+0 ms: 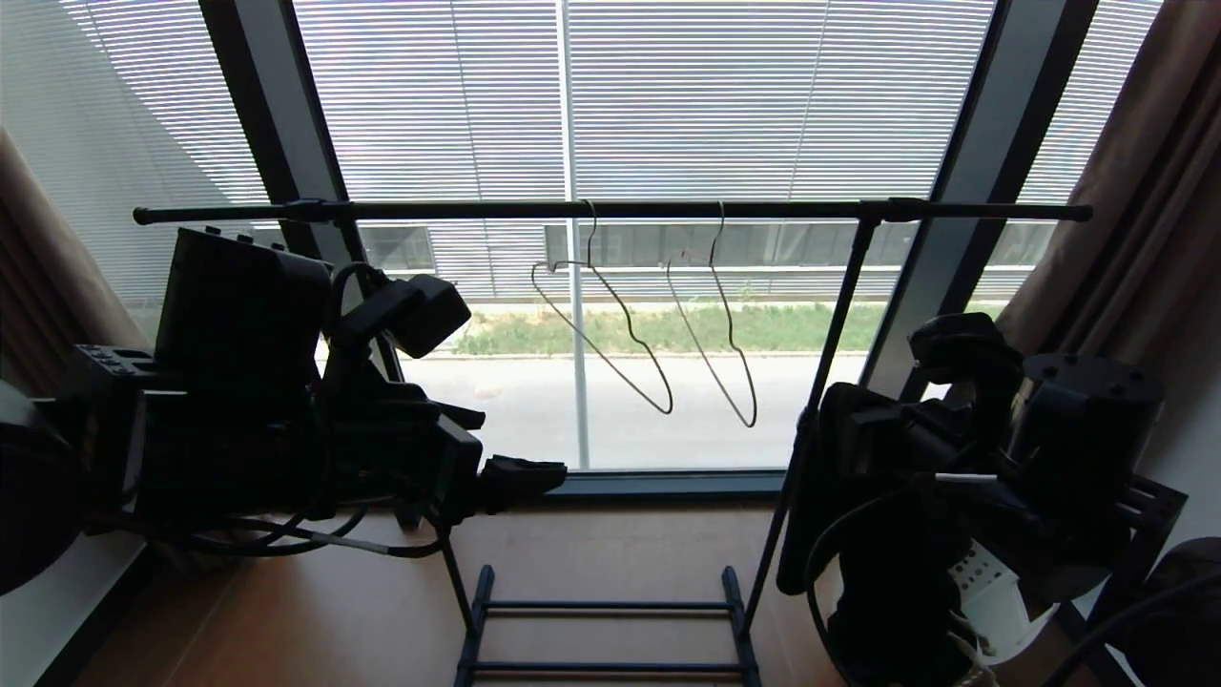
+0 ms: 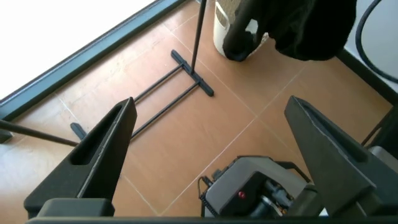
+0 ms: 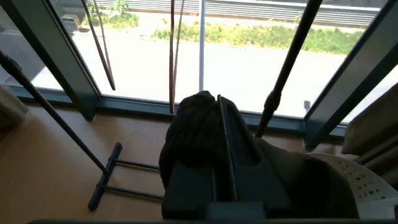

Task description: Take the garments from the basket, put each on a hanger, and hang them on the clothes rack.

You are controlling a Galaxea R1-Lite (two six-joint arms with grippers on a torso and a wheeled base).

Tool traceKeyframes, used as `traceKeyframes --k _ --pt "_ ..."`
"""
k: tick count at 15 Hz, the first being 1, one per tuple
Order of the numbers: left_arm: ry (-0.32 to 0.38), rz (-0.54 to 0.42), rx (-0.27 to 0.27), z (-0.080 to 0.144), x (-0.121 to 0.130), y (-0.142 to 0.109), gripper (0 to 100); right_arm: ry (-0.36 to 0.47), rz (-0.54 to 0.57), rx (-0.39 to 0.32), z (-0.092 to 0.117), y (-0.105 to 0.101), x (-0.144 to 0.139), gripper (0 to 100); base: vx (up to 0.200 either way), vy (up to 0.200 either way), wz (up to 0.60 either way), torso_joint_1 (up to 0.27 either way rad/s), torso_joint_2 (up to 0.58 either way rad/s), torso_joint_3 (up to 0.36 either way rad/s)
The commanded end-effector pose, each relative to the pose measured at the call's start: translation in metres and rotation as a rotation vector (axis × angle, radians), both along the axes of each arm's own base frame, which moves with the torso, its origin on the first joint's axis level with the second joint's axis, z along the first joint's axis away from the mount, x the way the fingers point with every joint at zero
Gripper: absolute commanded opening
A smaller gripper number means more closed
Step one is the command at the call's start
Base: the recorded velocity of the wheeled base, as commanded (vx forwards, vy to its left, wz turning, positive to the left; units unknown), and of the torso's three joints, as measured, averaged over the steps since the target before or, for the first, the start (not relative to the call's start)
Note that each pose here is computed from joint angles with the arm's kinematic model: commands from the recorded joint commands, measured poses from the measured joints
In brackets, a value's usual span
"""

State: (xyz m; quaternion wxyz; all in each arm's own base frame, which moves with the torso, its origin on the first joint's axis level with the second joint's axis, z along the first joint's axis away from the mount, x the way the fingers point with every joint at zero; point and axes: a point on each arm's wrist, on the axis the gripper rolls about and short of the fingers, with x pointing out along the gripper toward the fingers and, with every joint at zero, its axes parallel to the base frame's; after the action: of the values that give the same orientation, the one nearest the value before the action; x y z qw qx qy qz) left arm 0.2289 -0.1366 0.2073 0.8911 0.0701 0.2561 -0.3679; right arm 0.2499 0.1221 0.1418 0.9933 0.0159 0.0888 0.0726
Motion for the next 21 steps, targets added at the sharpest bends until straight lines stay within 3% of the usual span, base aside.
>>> traceKeyframes --k 1,6,19,21 --pt "0.020 0.013 0.009 -0.009 0.009 -0.003 100 -0.027 -0.018 0.013 0.009 -0.007 -0.002 0 0.000 0.000 0.00 0.000 0.00 0.000" --pt "0.030 0.084 0.018 -0.014 0.035 -0.009 100 -0.038 -0.033 0.015 0.013 -0.012 -0.002 0 0.000 0.000 0.00 0.000 0.00 0.000" --pt "0.065 0.118 0.039 -0.026 0.041 -0.008 100 -0.026 -0.059 0.009 0.009 -0.018 0.002 0 0.000 0.000 0.00 0.000 0.00 0.000" --pt "0.071 0.119 0.042 -0.028 0.044 -0.009 100 -0.028 -0.072 0.005 0.009 -0.021 0.003 0 0.200 0.000 0.00 0.000 0.00 -0.002"
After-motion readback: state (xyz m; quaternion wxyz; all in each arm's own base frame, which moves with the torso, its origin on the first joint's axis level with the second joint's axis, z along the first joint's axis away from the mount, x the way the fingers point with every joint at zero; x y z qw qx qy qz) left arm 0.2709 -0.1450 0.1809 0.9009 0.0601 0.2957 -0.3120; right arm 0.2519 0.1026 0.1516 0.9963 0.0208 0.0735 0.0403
